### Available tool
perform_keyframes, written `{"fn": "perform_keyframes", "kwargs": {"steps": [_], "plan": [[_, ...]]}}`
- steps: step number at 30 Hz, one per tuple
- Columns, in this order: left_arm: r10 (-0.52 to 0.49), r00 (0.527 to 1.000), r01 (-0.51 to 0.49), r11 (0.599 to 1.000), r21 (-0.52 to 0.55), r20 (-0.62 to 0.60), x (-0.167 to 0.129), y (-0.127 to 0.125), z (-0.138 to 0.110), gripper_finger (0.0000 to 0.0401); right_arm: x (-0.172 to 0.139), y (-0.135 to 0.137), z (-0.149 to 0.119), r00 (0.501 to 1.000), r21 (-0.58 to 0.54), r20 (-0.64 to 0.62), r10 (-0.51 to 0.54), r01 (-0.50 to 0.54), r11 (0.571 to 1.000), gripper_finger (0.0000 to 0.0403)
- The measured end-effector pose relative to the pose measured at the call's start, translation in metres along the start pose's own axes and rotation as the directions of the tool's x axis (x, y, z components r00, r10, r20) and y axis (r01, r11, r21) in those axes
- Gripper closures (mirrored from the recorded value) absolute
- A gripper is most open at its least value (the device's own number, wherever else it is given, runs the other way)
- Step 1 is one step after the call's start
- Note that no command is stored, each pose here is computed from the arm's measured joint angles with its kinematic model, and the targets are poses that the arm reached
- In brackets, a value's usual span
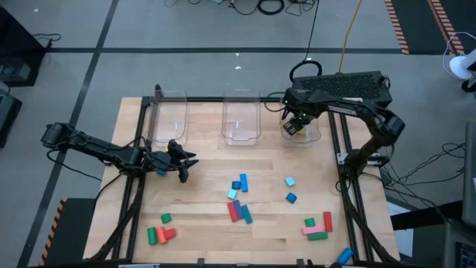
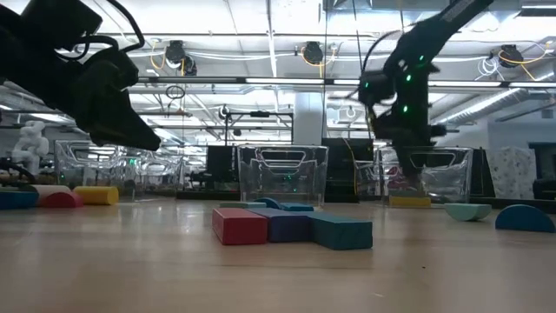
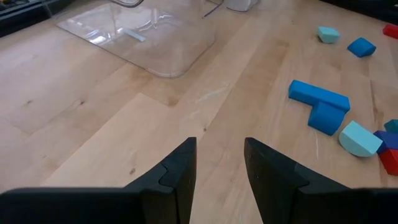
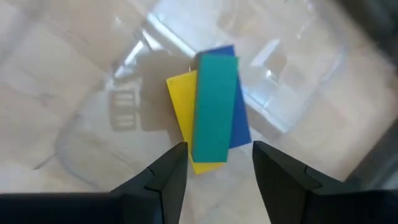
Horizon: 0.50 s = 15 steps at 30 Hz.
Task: Sort blocks by size
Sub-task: Put the red rectangular block into the right transparent bin
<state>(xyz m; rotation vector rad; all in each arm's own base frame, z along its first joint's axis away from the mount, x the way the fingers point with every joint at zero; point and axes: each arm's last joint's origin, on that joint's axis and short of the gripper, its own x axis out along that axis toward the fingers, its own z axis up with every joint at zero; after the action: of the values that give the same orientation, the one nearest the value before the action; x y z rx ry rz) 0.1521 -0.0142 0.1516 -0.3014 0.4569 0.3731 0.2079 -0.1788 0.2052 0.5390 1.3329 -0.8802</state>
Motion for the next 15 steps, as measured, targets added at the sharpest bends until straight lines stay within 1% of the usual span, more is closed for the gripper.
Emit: {"fn": "perform_keyframes", "kwargs": {"steps": [4, 8, 11, 15], "plan": [[0.000, 1.000, 0.000, 0.999, -0.035, 0.000, 0.000, 0.000, 0.000, 0.0265, -0.026, -0.007, -0.011, 0.998, 0.033, 0.056, 0.013, -0.015, 0.999, 0.0236], [-0.005, 1.000, 0.005, 0.999, -0.041, 0.006, 0.000, 0.000, 0.001, 0.0265, -0.050, -0.010, -0.025, 0.995, 0.057, 0.102, 0.024, -0.029, 0.998, 0.0236], [-0.012, 1.000, 0.013, 0.999, -0.045, 0.013, 0.000, -0.001, 0.001, 0.0265, -0.063, -0.006, -0.036, 0.993, 0.060, 0.114, 0.039, -0.046, 0.997, 0.0236], [-0.023, 0.999, 0.025, 0.998, -0.054, 0.033, 0.000, -0.002, 0.004, 0.0265, -0.075, 0.005, -0.053, 0.994, 0.038, 0.092, 0.054, -0.058, 0.998, 0.0236]]}}
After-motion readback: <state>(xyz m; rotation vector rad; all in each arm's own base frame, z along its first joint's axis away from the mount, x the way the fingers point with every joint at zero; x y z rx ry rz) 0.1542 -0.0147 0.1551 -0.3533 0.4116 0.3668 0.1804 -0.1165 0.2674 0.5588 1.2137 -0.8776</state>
